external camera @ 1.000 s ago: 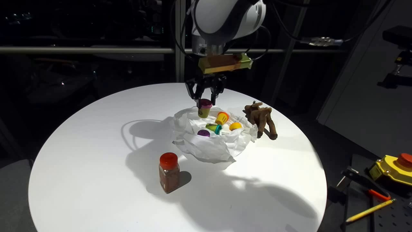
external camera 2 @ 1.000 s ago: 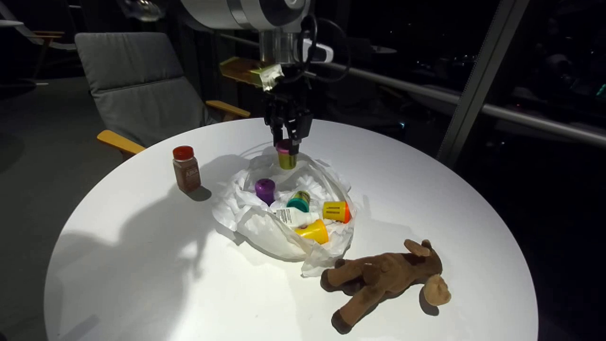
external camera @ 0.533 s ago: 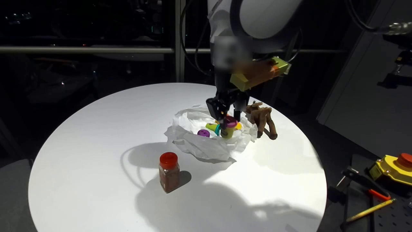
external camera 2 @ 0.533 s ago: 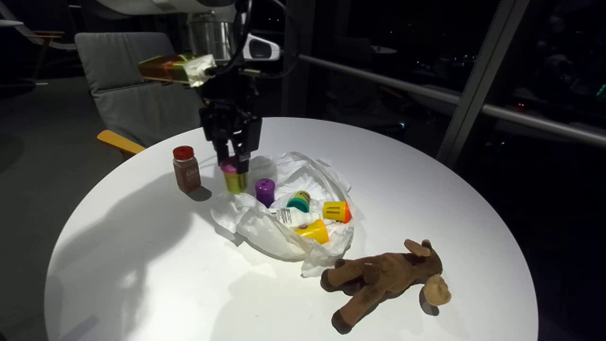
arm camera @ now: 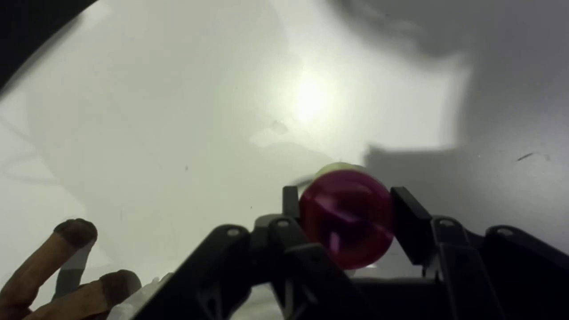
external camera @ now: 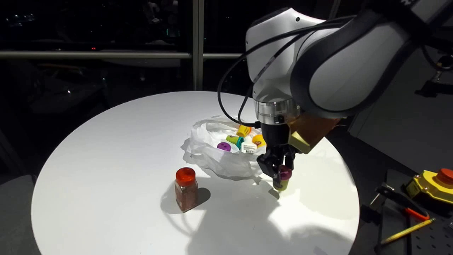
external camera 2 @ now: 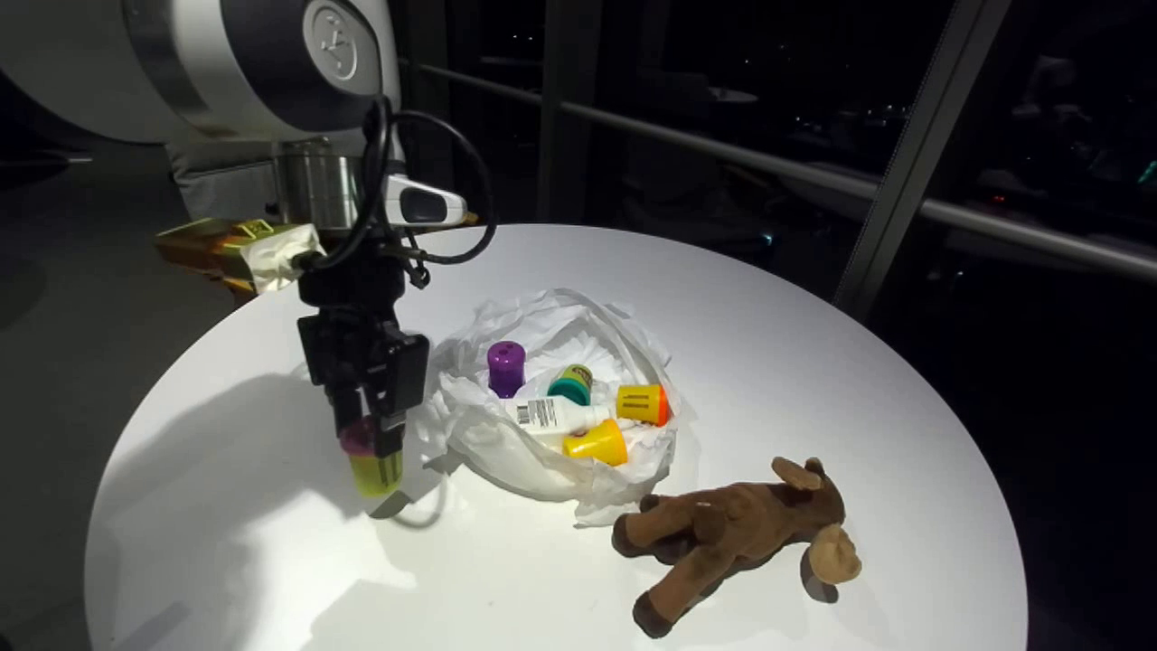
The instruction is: Pick up the objects from the plastic and put them on the table
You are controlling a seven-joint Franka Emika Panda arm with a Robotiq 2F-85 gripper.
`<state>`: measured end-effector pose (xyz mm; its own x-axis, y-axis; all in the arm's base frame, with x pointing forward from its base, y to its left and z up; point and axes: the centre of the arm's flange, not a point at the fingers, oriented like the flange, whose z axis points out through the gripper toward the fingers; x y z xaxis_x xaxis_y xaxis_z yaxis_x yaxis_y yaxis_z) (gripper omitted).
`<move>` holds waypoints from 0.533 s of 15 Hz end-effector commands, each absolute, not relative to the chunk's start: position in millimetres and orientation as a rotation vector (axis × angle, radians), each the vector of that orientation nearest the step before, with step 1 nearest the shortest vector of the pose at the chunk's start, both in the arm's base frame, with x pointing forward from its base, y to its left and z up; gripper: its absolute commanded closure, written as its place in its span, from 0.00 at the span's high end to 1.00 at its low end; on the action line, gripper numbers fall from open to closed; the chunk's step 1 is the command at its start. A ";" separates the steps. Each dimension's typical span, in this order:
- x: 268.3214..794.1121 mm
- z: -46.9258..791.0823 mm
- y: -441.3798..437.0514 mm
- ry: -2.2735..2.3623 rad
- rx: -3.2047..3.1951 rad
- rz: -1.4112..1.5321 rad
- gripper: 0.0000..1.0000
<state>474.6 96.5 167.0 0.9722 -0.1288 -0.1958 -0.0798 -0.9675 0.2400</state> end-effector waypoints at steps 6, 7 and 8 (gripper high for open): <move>443.7 161.3 159.5 0.075 2.967 -0.251 0.28; 447.0 155.6 168.1 0.096 2.982 -0.207 0.28; 446.5 155.6 176.6 0.113 3.000 -0.165 0.28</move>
<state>447.0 157.4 159.9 0.9835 0.0205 -0.1796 0.0523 -0.9833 0.1741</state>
